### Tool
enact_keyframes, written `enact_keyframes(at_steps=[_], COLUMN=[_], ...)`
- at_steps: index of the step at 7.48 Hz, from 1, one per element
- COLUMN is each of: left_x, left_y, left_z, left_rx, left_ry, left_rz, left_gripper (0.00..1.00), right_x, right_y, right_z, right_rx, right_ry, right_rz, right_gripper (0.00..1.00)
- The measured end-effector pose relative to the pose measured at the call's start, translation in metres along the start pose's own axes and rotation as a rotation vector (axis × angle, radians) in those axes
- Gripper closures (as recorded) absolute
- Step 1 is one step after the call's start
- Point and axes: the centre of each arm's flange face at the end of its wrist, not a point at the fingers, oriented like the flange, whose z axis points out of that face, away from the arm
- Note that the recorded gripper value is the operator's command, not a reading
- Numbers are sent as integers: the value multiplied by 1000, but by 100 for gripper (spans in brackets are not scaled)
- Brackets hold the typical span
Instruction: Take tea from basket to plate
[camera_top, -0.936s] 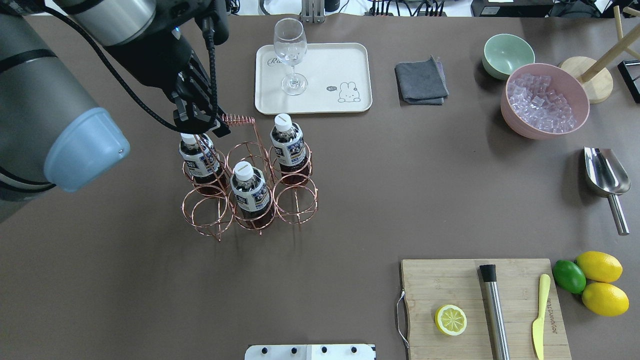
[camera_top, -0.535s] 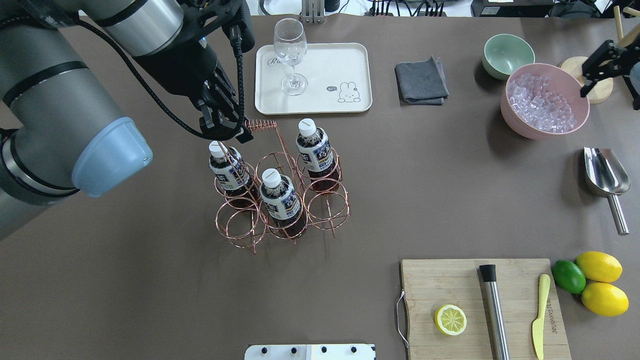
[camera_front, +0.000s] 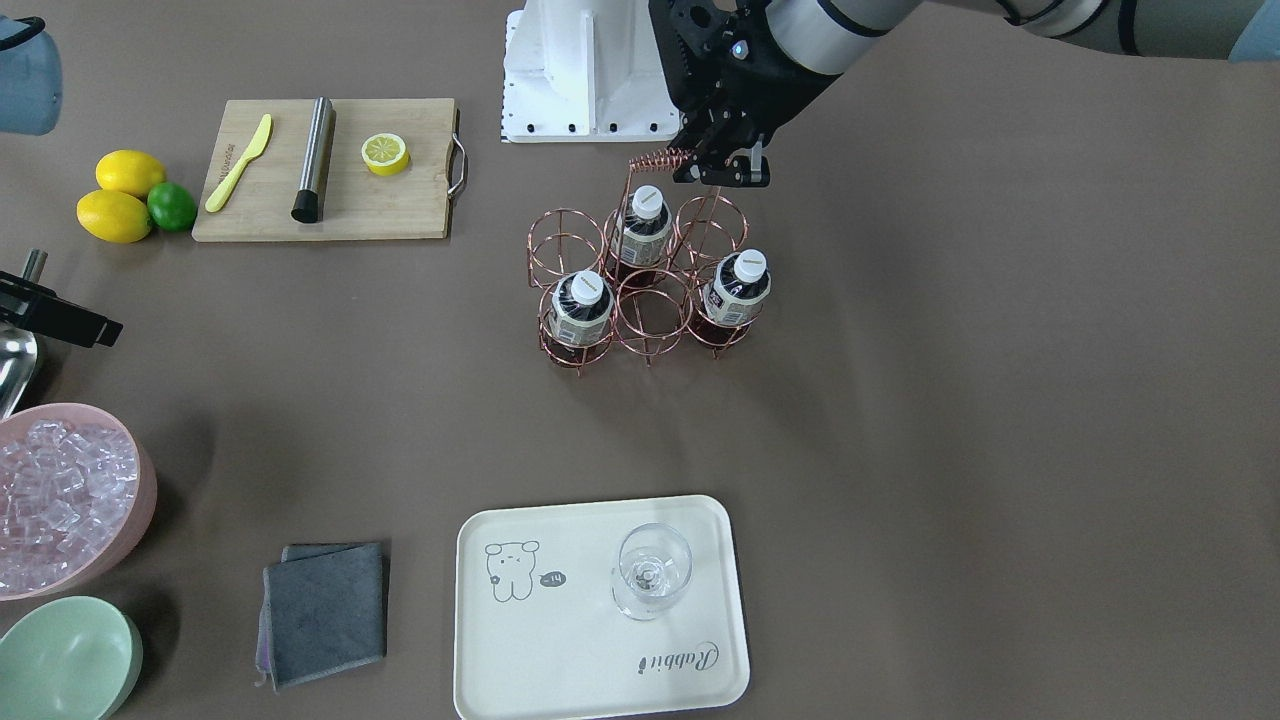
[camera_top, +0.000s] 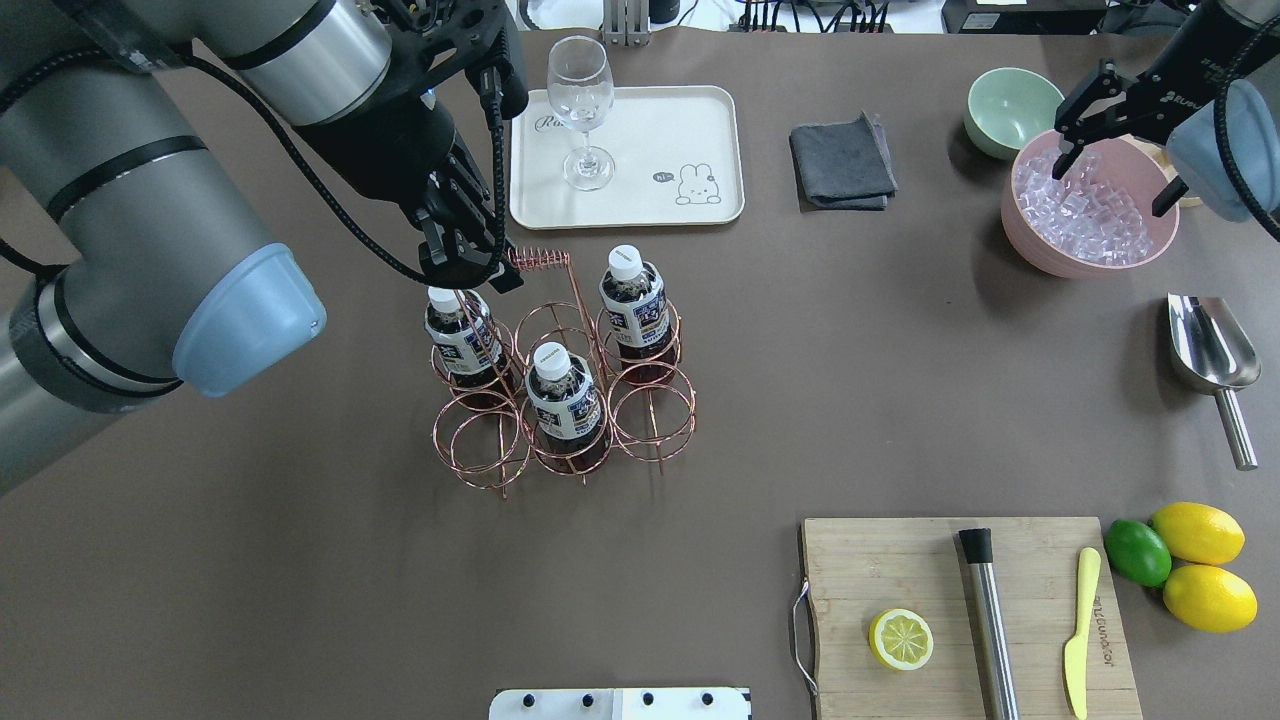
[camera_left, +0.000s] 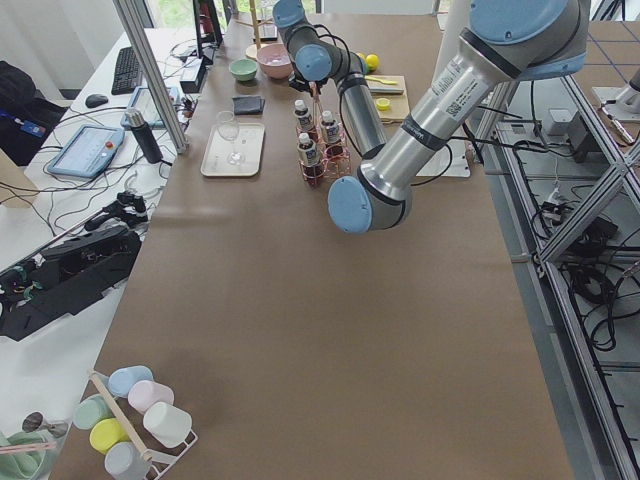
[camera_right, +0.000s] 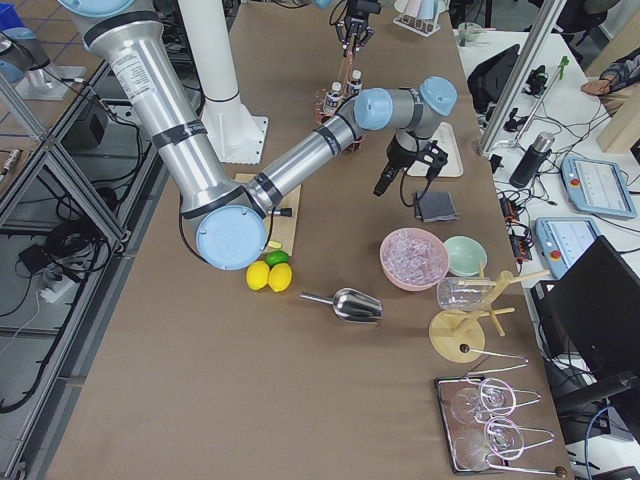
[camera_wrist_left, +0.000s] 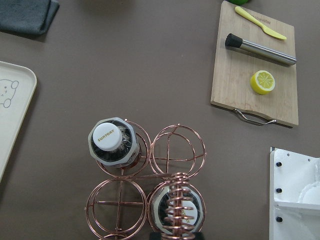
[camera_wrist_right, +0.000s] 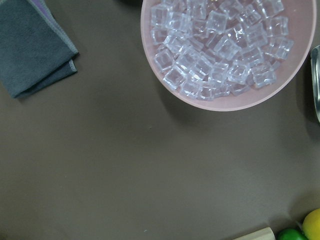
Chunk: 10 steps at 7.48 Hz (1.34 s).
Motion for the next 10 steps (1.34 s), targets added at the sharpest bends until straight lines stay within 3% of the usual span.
enact_keyframes(at_steps=[3, 6, 10], left_x=[1, 1, 0], left_y=[1, 3, 5], left_z=[0, 0, 3], left_rx=[2, 0, -4], left_ry=[0, 0, 3], left_rz=[2, 1, -3], left_gripper=[100, 100, 100], right_x=[-37, -111, -233], right_y=[21, 68, 131], right_z=[2, 36, 48], right_rx=[-53, -78, -115], right_ry=[-54, -89, -189], right_rz=[-24, -156, 46], right_gripper=[0, 0, 1])
